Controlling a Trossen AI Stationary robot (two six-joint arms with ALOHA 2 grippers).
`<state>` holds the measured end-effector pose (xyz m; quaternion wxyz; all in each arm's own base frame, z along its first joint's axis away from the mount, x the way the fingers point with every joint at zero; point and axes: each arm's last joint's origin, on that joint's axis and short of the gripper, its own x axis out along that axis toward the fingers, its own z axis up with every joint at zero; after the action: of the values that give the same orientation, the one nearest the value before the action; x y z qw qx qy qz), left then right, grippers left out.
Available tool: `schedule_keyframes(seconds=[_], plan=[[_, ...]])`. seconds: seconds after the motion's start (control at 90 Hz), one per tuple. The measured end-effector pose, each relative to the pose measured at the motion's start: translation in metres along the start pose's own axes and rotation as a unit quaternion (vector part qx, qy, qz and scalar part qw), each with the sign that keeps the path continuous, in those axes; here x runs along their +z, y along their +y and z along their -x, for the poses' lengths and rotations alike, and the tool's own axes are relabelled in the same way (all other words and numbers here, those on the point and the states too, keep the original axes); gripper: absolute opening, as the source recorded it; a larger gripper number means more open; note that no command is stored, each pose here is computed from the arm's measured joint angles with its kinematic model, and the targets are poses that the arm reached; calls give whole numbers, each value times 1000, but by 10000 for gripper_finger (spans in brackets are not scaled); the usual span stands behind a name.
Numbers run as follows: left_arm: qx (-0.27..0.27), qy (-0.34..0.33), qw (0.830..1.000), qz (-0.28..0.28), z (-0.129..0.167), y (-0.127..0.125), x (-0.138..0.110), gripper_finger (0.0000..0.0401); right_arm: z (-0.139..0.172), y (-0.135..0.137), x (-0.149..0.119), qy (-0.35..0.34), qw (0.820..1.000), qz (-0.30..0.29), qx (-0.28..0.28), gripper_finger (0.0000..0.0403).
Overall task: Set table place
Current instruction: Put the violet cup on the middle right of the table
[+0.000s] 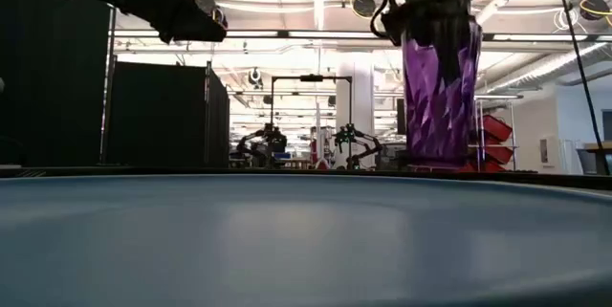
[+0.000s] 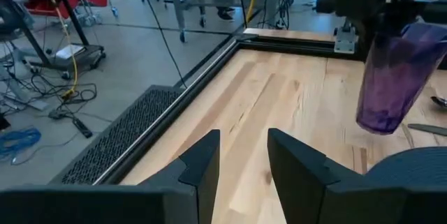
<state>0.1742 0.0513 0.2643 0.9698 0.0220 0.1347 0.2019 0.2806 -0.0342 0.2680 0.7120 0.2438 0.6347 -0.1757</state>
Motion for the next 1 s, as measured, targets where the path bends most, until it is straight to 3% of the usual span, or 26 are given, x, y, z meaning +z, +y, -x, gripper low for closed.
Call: schedule_keyframes(seconds=[0.756,1.0], plan=[[0,4,1000,0,0,0,-1,107,-25,10,11,22,1000,13,-10,2],[0,3,1000,0,0,0,-1,107,-25,10,11,21,1000,14,-10,63]])
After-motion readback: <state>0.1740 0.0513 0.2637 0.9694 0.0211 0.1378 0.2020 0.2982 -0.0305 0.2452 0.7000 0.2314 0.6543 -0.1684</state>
